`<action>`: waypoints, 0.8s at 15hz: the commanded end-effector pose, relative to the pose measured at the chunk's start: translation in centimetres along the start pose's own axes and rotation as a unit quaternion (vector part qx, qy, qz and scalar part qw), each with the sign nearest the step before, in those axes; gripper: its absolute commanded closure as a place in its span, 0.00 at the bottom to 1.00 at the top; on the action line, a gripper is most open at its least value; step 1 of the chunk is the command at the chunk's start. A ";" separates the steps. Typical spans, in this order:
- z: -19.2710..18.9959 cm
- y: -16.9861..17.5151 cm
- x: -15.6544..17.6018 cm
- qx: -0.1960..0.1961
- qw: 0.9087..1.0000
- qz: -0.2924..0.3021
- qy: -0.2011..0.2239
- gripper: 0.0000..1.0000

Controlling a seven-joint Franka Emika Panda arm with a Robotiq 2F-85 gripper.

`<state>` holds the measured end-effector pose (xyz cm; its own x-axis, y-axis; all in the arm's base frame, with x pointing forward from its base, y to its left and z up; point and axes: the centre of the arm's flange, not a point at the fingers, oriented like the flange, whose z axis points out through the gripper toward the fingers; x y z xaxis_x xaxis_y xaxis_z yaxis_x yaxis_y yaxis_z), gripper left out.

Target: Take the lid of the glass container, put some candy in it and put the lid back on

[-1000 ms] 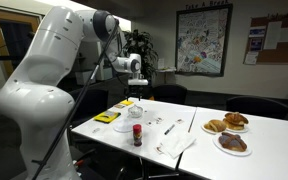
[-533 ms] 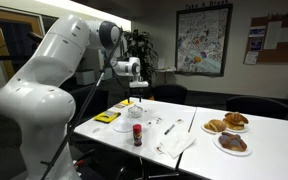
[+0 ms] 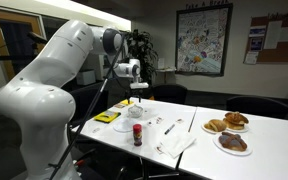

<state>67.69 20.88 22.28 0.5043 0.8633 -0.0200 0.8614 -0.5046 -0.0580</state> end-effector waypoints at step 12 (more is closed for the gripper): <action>2.2 2.6 1.9 0.018 0.999 -0.026 -0.015 0.00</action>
<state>69.47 20.91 20.12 0.4836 0.8748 -0.0300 0.8708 -0.4843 -0.0848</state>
